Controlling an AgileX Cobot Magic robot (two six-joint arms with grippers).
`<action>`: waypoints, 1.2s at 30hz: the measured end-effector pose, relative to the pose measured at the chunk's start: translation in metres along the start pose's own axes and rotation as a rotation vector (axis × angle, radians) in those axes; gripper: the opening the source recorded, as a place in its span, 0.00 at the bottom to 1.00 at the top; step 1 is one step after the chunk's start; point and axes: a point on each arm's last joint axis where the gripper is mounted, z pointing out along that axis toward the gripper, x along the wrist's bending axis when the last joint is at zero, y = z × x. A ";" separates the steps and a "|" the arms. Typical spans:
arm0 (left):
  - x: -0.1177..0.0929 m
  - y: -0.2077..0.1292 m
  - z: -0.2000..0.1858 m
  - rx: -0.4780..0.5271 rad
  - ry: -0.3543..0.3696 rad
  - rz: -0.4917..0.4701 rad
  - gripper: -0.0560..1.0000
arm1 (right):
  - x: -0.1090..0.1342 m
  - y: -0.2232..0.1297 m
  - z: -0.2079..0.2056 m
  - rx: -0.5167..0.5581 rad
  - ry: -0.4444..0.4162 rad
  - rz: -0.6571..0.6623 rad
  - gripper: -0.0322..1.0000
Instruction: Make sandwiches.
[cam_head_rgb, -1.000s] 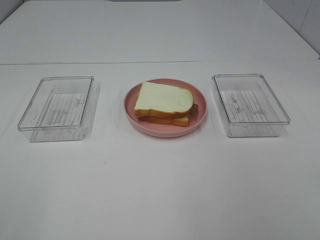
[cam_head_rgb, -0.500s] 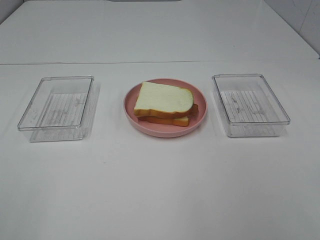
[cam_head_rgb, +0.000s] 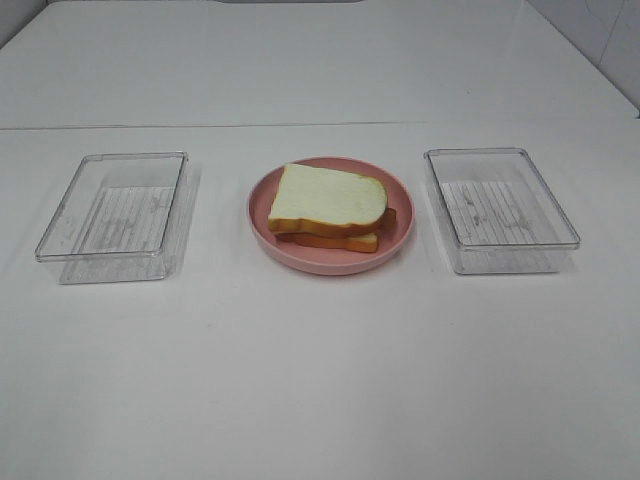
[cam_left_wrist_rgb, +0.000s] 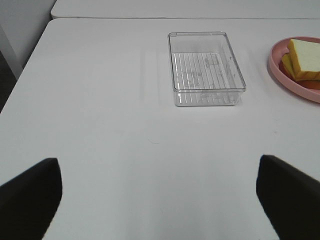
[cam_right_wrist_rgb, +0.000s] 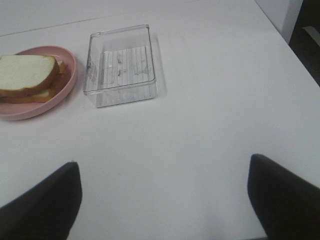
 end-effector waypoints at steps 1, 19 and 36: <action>0.000 0.000 0.000 0.000 0.000 0.000 0.98 | 0.000 0.000 0.000 0.000 0.000 0.000 0.86; 0.000 0.000 0.000 0.000 -0.002 -0.001 0.98 | -0.003 0.000 0.000 -0.004 -0.028 -0.020 0.86; 0.000 0.000 0.000 0.000 -0.002 -0.001 0.98 | -0.003 0.000 0.000 -0.004 -0.028 -0.020 0.86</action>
